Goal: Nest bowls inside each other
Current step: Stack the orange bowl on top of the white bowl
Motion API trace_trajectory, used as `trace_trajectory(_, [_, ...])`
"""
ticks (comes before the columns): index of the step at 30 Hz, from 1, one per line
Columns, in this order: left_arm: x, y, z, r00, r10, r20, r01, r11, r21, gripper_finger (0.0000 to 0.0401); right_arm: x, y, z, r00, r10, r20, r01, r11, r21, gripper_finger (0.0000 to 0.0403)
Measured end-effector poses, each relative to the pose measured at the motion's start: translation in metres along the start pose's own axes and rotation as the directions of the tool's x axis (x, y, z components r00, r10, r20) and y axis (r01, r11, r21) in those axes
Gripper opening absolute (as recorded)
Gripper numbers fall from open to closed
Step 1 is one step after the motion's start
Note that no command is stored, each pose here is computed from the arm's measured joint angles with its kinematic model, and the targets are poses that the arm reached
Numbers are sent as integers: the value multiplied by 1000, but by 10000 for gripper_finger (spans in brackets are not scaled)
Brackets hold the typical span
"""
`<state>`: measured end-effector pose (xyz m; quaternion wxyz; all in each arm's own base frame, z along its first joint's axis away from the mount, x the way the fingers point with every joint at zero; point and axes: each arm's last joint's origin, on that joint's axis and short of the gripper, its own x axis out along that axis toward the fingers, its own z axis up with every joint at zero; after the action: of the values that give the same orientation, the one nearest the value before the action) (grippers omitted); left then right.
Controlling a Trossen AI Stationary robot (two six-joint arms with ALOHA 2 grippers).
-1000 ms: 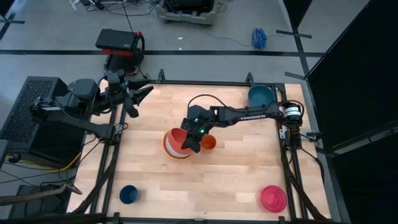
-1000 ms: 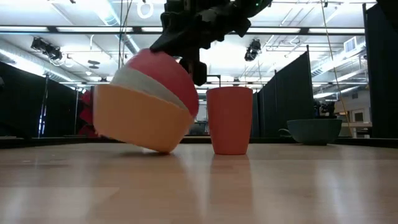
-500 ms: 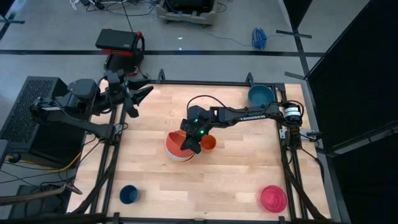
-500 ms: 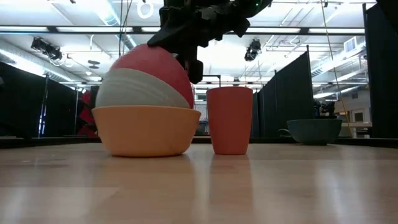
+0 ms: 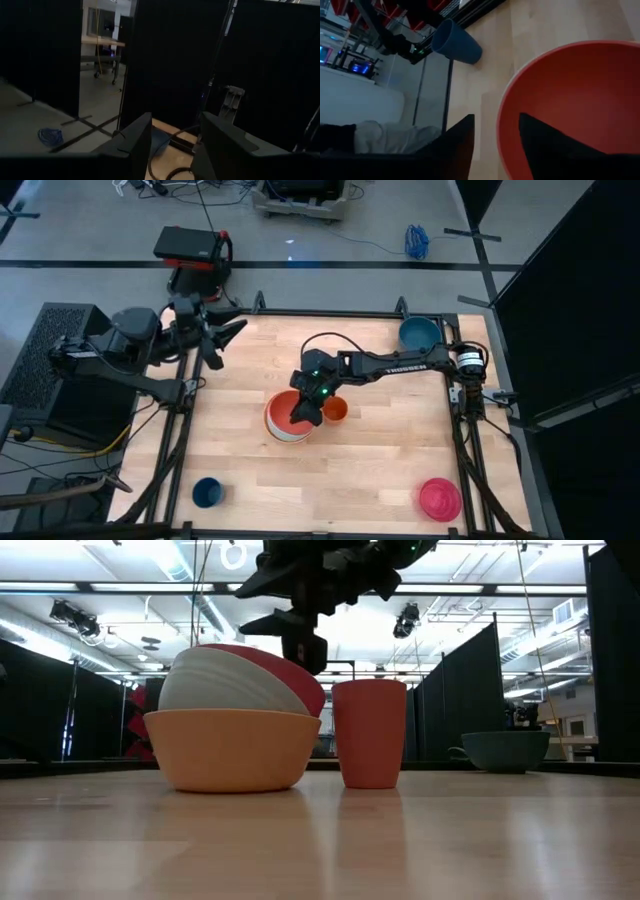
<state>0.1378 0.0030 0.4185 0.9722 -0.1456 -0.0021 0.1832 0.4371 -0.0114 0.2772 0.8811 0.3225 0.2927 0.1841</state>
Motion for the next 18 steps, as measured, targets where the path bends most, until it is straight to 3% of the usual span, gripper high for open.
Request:
trace_trajectory(10, [8,0,-23,973,-18,-229,4,998,-62,158,-34,21,27,986,82,146,-78,996,-35,157])
trace_trajectory(13, [20,-6,-30,954,-70,-293,48,996,-81,158,-59,32,37,975,76,208,-64,996,-65,147])
trace_trajectory(16, [35,-12,-44,903,-128,-409,95,990,-100,158,-80,38,43,967,58,248,-37,995,-88,136])
trace_trajectory(18, [46,-15,-58,838,-155,-523,103,986,-128,158,-90,41,43,967,33,252,-11,996,-88,131])
